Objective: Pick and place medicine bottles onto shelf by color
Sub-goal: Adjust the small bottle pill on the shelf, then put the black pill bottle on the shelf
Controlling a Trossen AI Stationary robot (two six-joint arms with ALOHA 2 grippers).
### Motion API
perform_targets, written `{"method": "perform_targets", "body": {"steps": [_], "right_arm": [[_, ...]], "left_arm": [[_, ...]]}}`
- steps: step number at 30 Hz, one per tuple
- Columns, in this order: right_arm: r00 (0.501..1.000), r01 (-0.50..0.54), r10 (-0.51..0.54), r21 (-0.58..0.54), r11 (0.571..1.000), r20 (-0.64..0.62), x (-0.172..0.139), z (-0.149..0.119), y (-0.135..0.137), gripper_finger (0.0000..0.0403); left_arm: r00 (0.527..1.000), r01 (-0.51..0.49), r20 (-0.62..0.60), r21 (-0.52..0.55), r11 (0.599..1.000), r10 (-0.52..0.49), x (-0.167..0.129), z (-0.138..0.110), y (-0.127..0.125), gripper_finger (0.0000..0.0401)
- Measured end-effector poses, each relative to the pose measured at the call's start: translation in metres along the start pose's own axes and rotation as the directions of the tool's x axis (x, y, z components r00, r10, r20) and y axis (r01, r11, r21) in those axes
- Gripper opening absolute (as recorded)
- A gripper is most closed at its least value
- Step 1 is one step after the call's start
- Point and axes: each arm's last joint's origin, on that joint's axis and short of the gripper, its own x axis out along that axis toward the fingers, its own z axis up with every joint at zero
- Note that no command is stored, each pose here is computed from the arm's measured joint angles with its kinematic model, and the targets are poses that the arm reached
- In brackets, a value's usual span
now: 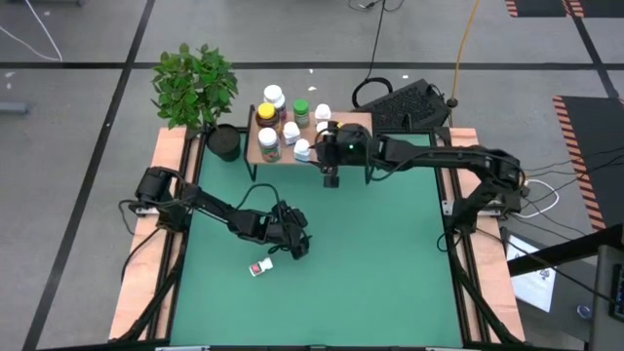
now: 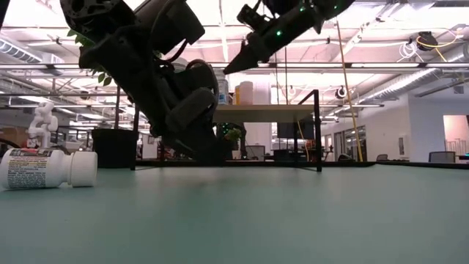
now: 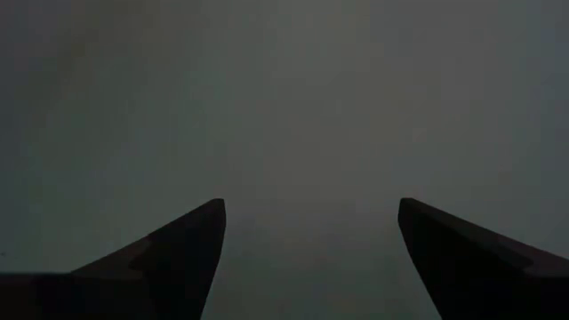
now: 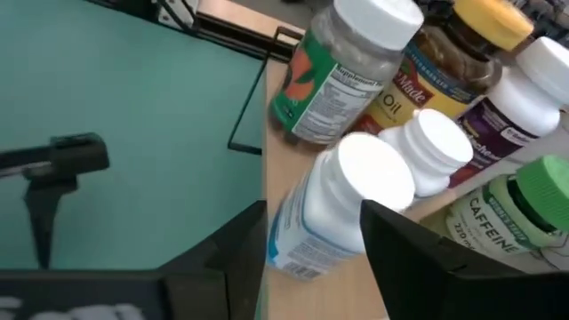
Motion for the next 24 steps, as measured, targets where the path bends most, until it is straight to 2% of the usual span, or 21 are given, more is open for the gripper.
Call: {"method": "perform_targets", "body": {"steps": [9,13,16,21,24], "right_arm": [[0.999,0.031,-0.029,-0.058,0.998,0.026,0.019,-0.007,-0.003,0.0169],[0.998,0.047,-0.045,-0.055,0.997,0.037,0.016,-0.005,-0.007,0.0169],[0.998,0.048,-0.046,-0.052,0.998,0.049,0.000,0.002,-0.009,0.0169],[0.999,-0.025,0.026,-0.028,0.999,0.039,-0.038,0.019,0.005,0.0169],[0.990,-0.140,0.140,0.040,0.989,0.006,-0.057,0.020,0.022,0.0169]], "left_arm": [[1.000,-0.003,0.003,0.002,1.000,0.003,0.001,0.001,0.002,0.0337],[1.000,-0.005,-0.001,0.003,1.000,0.005,0.001,0.001,0.002,0.0337],[1.000,-0.010,-0.016,0.012,1.000,0.010,-0.005,0.002,0.003,0.0337],[0.995,-0.046,-0.090,-0.027,0.999,0.043,-0.050,0.006,0.009,0.0337],[0.988,-0.004,-0.156,-0.086,0.996,-0.009,-0.085,0.000,0.004,0.0337]]}}
